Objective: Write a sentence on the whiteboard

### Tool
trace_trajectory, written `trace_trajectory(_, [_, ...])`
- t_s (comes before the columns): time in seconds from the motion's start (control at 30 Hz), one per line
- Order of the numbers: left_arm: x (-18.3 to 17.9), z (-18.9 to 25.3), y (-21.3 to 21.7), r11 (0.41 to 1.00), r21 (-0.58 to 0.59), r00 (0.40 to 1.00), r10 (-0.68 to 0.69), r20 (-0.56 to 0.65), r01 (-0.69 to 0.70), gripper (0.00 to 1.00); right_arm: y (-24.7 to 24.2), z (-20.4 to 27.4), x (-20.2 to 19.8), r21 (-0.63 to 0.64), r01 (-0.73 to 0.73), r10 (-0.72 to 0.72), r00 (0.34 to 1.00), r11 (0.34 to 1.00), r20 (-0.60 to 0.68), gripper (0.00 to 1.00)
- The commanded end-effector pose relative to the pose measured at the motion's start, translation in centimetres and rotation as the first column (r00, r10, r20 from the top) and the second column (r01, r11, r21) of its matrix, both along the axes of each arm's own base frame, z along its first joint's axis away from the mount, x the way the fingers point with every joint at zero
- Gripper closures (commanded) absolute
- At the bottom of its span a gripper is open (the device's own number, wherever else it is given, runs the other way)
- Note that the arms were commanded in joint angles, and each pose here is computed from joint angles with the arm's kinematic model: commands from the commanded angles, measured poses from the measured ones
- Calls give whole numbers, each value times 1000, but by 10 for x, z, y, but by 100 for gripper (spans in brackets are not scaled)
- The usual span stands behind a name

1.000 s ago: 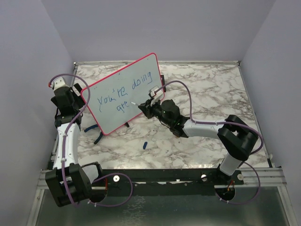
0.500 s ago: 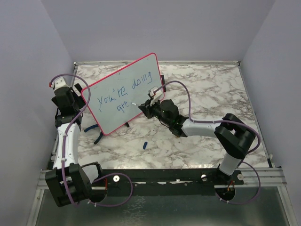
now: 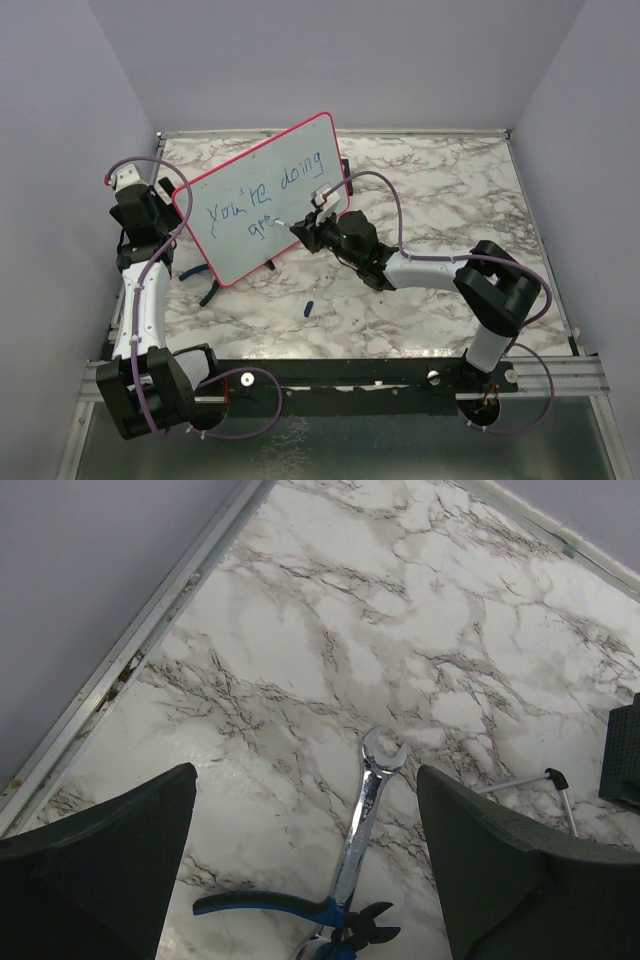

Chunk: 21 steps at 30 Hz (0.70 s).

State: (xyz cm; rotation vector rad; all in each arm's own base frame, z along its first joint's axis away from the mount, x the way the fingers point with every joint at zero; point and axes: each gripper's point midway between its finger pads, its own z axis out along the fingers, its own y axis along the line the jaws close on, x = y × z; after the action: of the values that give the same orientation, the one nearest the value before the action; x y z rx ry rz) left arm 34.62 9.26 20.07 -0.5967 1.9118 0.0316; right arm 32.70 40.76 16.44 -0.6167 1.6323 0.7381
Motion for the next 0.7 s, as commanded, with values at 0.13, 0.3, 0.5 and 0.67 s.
trace_trajectory(0.13, [3,6,-13,998,-4,998,-60,32,60,8,-2,21,12,63,62,-63,998,996,20,100])
trace_trajectory(0.3, [3,6,-13,998,-4,998,-61,34,61,8,-8,26,19,75,112,-114,993,991,27,100])
trace_trajectory(0.5, [3,6,-14,998,-4,998,-62,34,62,8,-12,29,20,82,133,-136,990,988,32,100])
trace_trajectory(0.67, [3,5,-14,998,-4,997,-64,32,64,8,-13,33,21,93,141,-145,989,986,37,100])
